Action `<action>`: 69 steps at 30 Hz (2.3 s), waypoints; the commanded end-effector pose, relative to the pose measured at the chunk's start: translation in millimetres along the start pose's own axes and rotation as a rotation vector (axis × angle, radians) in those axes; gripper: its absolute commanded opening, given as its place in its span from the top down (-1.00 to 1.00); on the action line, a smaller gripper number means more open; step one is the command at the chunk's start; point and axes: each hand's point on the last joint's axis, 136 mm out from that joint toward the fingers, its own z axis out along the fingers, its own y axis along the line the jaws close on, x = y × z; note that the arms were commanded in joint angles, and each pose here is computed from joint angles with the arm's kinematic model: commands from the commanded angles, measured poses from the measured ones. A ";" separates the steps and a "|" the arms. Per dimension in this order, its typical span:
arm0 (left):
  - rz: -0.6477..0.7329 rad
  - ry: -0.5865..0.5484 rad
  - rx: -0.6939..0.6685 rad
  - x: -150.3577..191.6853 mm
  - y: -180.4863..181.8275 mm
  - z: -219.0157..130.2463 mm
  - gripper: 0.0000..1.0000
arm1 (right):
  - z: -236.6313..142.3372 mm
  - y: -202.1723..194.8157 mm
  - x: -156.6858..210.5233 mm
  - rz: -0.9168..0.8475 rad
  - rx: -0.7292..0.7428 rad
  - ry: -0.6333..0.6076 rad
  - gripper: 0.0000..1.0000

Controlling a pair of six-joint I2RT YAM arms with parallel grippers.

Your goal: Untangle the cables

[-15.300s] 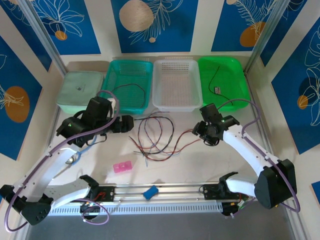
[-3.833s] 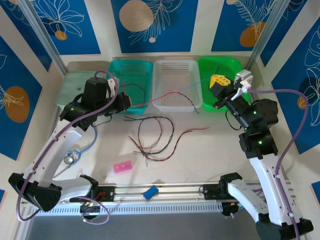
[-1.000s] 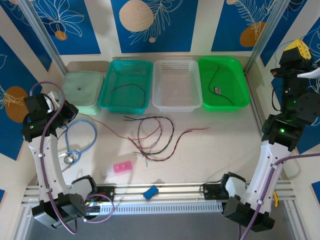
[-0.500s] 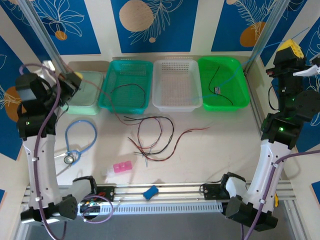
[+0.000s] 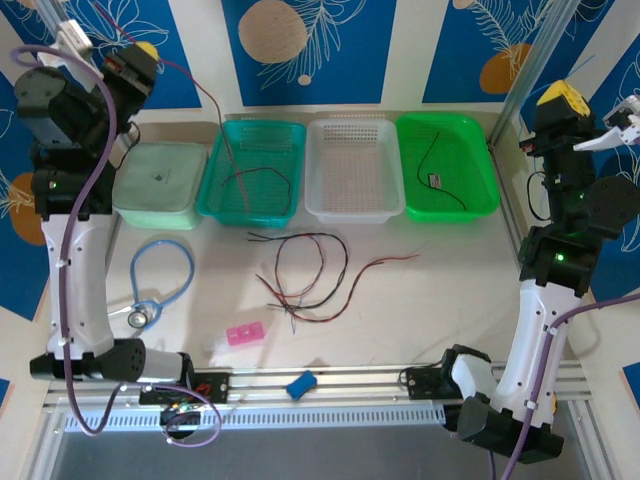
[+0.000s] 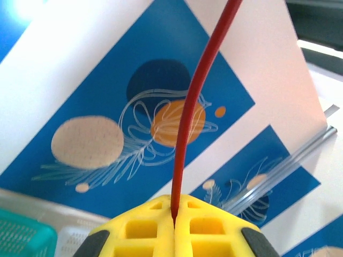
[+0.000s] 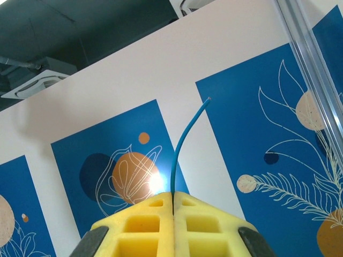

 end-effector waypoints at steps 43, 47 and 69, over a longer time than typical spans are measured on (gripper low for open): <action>0.274 0.775 -0.744 335.3 334.1 83.6 1.00 | -22.3 44.7 34.0 0.037 -0.148 0.135 1.00; 0.262 0.799 -0.753 344.9 341.9 86.9 0.90 | -18.5 55.1 43.9 0.047 -0.189 0.162 1.00; 0.264 0.743 -0.627 271.1 272.6 73.7 -0.57 | 30.8 100.9 55.9 0.053 -0.317 0.155 1.00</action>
